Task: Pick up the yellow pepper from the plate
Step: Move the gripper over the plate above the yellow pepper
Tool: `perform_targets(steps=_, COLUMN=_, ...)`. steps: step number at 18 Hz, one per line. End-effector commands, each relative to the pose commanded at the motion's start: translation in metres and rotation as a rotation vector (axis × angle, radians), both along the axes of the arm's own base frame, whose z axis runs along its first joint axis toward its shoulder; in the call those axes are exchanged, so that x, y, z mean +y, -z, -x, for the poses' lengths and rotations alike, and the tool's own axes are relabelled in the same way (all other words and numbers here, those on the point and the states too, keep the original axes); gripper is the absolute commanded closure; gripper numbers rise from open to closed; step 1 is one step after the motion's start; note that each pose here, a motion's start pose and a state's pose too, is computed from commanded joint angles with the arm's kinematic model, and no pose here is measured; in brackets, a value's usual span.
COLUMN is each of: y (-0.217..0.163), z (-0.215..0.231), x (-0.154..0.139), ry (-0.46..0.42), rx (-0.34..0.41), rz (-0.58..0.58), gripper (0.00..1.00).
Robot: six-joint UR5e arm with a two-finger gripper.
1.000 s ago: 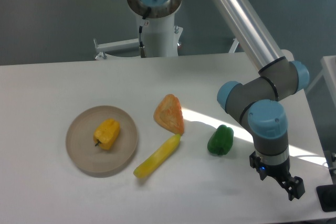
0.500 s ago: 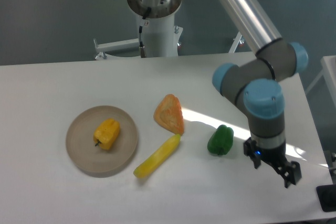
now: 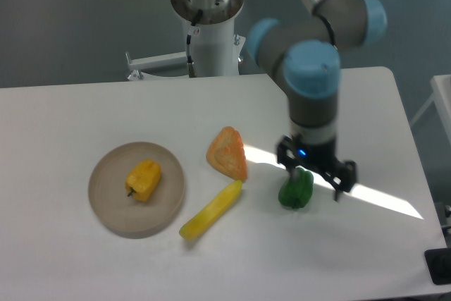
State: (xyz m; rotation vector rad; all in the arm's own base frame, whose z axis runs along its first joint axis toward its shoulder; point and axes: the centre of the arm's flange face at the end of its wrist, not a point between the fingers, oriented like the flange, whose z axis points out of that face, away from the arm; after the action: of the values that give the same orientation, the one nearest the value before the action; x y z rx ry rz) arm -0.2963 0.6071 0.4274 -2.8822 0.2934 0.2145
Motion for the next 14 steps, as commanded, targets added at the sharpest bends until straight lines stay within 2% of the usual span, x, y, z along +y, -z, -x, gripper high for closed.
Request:
perform_targets(steps=4, y=0.005, z=-0.055, x=-0.018, ry=-0.034, rx=-0.121, rz=-0.039, gripper=0.0)
perform_targets(steps=7, y=0.018, z=-0.089, x=-0.008, ry=-0.011, rx=-0.164, rz=-0.03, gripper=0.0)
perform_targets(steps=14, y=0.067, z=-0.165, x=0.014, ry=-0.021, rx=-0.18, rz=-0.053, gripper=0.0)
